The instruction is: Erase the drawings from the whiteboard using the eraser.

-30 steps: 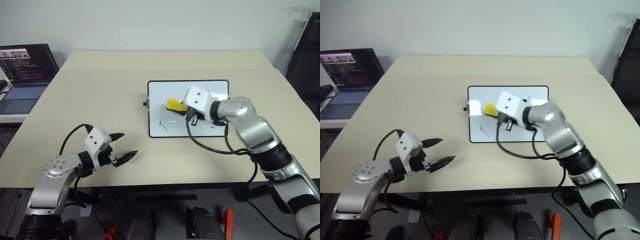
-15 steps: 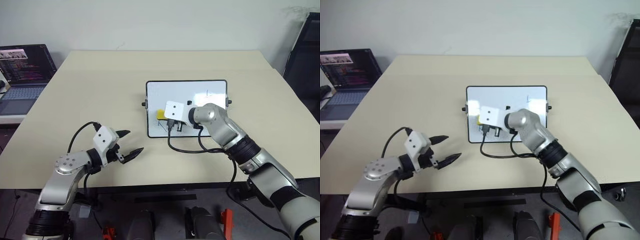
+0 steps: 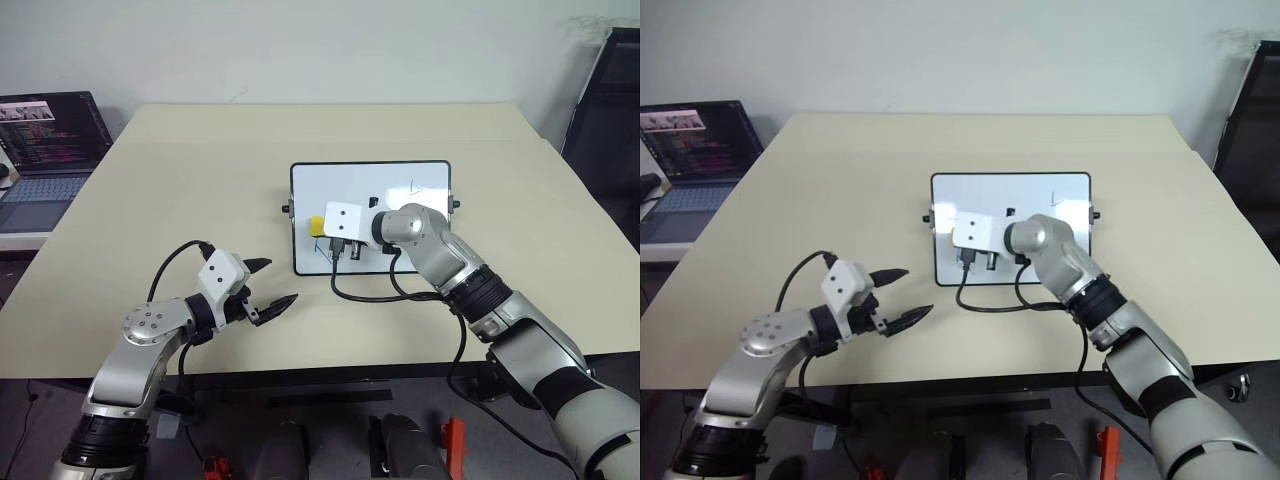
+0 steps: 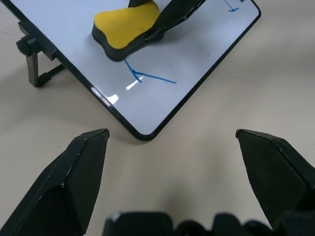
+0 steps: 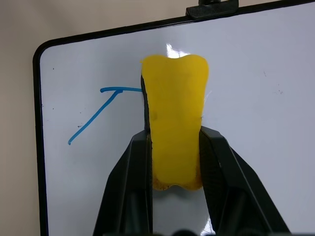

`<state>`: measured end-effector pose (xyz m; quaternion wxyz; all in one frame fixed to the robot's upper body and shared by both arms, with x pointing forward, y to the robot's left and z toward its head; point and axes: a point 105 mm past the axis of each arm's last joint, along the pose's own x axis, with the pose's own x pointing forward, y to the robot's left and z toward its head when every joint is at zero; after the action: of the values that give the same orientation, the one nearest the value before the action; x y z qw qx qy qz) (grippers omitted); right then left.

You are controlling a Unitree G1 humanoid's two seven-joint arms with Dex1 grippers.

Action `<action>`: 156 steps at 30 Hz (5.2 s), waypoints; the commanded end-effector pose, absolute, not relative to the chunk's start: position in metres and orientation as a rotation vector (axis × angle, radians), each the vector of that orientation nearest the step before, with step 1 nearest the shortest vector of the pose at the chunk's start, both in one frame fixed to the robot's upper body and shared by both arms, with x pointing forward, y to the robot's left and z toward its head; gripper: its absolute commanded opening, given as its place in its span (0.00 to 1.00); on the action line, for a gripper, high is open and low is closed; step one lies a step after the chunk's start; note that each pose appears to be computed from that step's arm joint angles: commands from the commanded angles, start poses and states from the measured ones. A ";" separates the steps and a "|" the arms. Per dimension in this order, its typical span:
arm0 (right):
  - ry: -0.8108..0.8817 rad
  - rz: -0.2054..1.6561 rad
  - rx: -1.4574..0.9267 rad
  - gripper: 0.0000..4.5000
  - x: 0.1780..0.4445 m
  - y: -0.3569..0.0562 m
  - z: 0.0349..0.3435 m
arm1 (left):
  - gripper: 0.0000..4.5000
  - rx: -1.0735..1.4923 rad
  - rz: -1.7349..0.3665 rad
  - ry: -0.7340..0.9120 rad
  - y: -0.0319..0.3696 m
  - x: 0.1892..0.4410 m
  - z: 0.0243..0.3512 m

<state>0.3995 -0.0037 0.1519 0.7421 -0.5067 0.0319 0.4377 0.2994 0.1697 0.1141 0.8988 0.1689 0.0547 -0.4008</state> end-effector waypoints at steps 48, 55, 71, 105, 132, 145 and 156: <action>-0.006 0.861 -0.616 0.21 0.363 -0.143 0.263 | 1.00 0.254 -0.952 -0.107 0.134 0.322 0.200; 0.102 0.758 -0.728 0.21 0.348 -0.206 0.246 | 1.00 0.373 -1.048 -0.054 0.117 0.317 0.206; 0.162 0.666 -0.887 0.21 0.319 -0.262 0.233 | 1.00 0.452 -1.067 0.006 0.145 0.314 0.203; 0.053 0.677 -0.840 0.21 0.342 -0.245 0.250 | 1.00 0.505 -0.975 -0.030 0.151 0.322 0.217; 0.039 0.527 -0.803 0.21 0.442 -0.159 0.232 | 1.00 0.503 -0.995 -0.006 0.147 0.324 0.202; 0.201 0.587 -0.863 0.21 0.441 -0.171 0.199 | 1.00 0.503 -0.987 -0.002 0.149 0.322 0.201; 0.305 0.819 -0.925 0.21 0.407 -0.142 0.159 | 1.00 0.501 -0.990 0.006 0.149 0.322 0.198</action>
<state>0.4108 -0.1375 0.1729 0.8129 -0.4294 0.1104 0.3778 0.3244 0.1480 0.1851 0.8499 0.2274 0.0260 -0.4747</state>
